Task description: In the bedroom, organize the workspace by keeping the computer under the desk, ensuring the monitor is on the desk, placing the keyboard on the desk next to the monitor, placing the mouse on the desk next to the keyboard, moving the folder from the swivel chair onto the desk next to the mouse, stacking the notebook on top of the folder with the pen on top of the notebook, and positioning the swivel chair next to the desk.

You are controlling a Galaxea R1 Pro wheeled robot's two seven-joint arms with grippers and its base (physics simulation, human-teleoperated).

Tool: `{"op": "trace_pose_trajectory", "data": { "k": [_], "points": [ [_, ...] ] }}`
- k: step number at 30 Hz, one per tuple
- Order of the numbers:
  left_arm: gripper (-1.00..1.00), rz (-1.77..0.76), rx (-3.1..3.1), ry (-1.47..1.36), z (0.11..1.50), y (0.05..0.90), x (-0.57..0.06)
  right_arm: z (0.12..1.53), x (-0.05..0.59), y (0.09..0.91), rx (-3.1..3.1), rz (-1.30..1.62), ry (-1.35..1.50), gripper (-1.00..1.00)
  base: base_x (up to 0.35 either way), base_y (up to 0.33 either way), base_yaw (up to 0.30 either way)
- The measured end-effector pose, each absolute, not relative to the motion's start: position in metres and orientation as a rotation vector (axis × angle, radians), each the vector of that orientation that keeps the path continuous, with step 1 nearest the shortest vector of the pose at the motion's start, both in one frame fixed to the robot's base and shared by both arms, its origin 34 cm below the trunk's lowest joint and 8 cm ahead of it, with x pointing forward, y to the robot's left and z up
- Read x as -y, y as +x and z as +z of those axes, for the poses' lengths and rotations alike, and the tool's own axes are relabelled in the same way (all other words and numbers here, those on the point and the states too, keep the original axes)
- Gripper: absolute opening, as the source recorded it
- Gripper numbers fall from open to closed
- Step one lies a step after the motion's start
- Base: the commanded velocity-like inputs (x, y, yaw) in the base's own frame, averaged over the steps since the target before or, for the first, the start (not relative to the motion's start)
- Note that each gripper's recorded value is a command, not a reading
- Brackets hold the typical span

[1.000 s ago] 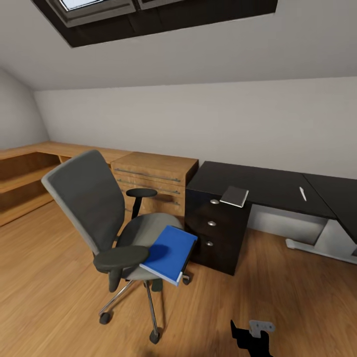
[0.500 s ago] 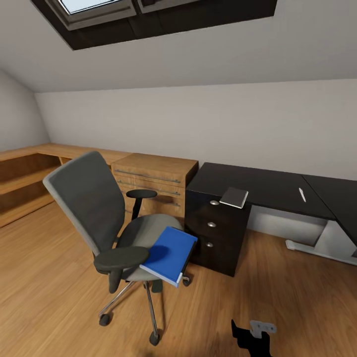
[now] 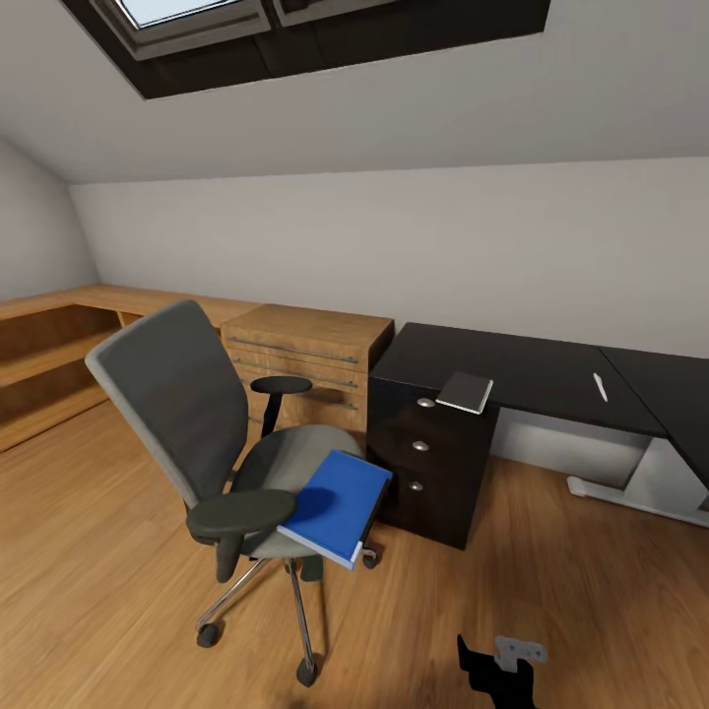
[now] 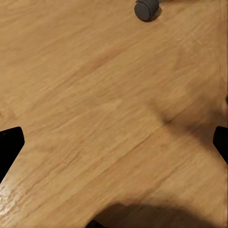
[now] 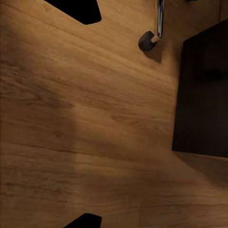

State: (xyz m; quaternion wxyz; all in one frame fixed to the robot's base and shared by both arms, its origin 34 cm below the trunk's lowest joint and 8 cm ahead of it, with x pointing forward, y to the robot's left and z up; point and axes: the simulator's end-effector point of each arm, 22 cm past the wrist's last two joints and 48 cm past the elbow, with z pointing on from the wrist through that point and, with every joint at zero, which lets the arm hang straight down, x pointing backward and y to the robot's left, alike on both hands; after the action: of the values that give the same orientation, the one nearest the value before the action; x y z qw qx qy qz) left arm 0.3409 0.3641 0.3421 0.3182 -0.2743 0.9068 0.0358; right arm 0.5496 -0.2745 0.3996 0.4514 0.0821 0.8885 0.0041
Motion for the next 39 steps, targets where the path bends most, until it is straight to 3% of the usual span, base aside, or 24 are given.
{"op": "trace_pose_trajectory", "data": {
  "k": [7, 21, 39],
  "points": [
    [1.00, -0.078, -2.369, -0.646, 0.347, 0.353, -0.345, 0.400, 0.276, 0.550, -2.196, 0.008, 0.203, 1.00, 0.000, 0.000, 0.000],
    [1.00, -0.103, -2.387, -0.626, 0.344, 0.345, -0.351, 0.418, 0.281, 0.588, -2.205, 0.048, 0.260, 1.00, 0.000, 0.032, 0.000],
    [1.00, -0.107, -2.388, -0.629, 0.343, 0.345, -0.349, 0.514, 0.304, 0.670, -2.027, 0.650, 0.787, 1.00, 0.000, 0.179, 0.000]
  ]
}}
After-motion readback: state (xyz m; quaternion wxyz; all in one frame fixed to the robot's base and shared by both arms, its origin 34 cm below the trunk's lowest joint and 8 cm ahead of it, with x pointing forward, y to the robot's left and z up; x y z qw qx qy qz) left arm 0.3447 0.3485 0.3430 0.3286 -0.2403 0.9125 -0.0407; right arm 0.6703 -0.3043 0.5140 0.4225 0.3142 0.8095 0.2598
